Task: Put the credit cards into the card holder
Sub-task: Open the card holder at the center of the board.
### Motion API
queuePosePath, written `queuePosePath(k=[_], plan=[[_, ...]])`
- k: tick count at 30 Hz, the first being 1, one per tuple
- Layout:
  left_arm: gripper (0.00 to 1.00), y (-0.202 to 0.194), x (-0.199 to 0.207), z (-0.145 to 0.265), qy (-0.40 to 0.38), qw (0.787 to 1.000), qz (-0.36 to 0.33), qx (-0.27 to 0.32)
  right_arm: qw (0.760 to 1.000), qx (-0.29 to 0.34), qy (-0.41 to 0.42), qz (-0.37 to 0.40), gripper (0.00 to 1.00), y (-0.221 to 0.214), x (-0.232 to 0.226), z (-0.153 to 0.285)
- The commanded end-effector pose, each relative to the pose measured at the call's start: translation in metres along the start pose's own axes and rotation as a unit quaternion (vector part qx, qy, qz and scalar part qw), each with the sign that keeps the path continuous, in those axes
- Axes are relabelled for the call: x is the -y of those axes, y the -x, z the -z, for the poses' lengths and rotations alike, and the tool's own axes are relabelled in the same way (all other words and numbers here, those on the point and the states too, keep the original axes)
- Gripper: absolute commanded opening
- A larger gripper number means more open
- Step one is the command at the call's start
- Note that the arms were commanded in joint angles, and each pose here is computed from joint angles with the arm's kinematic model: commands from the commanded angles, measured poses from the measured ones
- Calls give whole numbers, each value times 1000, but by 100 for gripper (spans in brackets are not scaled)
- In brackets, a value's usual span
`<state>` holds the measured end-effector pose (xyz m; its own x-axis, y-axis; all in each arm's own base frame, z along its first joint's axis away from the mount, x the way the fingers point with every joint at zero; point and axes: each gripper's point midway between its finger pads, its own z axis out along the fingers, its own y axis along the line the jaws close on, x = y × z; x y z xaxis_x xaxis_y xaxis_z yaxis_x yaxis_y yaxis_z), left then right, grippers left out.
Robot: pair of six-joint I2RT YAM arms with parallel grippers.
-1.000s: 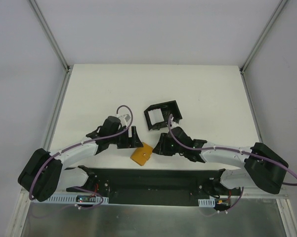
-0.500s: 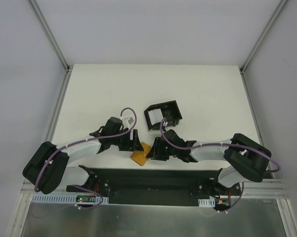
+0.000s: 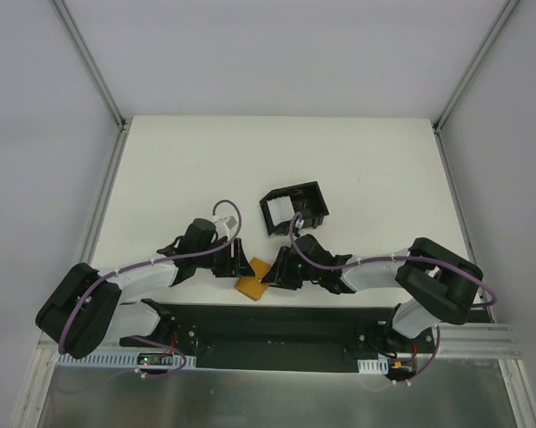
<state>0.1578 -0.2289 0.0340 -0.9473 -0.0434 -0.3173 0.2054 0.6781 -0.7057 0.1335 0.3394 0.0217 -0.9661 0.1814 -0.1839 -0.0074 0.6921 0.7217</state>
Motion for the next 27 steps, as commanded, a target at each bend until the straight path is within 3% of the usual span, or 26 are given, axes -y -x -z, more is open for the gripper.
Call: queuePosePath(k=[1,10,14,27], plan=[[49,-5,8,2,-24,1000,15,-4,997,-14,-81,-7,36,-12,49,-5],[37,8,15,8,-39,999,8,27,996,-23,-85,-4,36,-14,53,-8],[25,12,19,10,-49,998,3,33,996,-25,-81,3,36,-14,51,-9],[33,6,34,11,-98,995,-22,6,997,-25,-76,7,36,-12,49,-10]])
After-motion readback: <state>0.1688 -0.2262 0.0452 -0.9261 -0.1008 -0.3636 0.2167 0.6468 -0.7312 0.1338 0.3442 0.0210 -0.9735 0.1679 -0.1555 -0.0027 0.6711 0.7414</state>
